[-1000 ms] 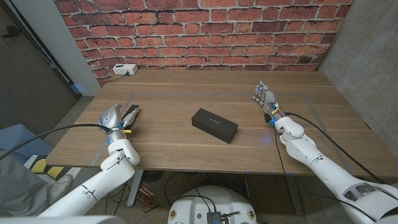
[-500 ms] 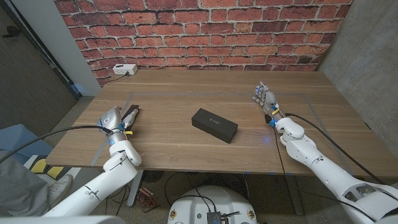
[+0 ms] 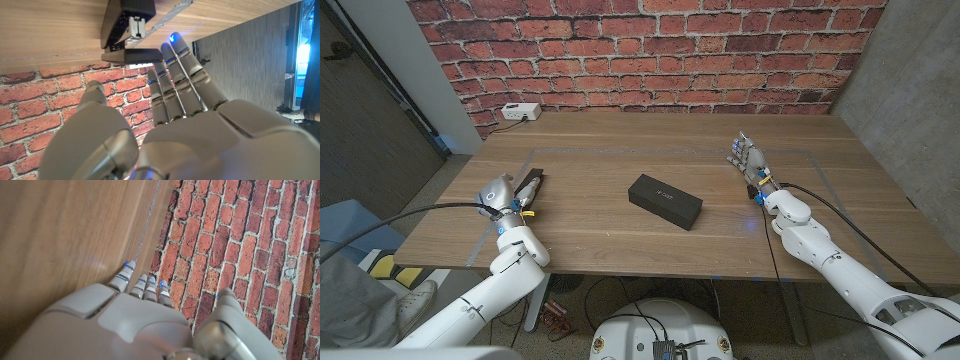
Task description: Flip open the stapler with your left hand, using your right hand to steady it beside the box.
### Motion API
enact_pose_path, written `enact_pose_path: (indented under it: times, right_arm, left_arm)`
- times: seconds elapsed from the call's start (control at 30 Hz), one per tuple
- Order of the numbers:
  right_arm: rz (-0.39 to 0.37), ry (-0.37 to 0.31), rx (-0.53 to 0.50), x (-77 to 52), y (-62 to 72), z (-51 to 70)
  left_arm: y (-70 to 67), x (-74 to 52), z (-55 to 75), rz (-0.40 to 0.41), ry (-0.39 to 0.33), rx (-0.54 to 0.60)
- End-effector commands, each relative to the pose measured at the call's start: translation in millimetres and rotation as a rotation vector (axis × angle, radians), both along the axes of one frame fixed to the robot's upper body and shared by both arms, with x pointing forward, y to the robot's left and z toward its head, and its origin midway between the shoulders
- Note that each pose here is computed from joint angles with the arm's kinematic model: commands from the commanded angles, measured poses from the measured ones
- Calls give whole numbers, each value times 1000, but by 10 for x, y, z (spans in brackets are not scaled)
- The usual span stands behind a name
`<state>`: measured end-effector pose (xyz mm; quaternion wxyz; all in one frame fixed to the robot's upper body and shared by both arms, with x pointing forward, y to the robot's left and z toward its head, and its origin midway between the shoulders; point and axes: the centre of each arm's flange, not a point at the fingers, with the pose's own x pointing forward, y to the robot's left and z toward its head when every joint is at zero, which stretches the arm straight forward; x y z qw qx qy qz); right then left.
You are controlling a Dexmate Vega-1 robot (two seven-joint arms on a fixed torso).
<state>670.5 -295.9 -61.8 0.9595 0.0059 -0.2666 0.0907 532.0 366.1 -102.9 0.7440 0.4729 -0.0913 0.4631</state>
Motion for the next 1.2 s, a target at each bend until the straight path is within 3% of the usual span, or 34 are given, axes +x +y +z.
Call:
enact_pose_path:
  times: [0.03, 1.2]
  right_arm:
    - [2, 3, 6, 21, -10, 6]
    - [2, 17, 12, 89, -48, -50]
  left_arm:
    - [14, 17, 4, 9, 64, -22]
    - [10, 89, -35, -13, 171, -89]
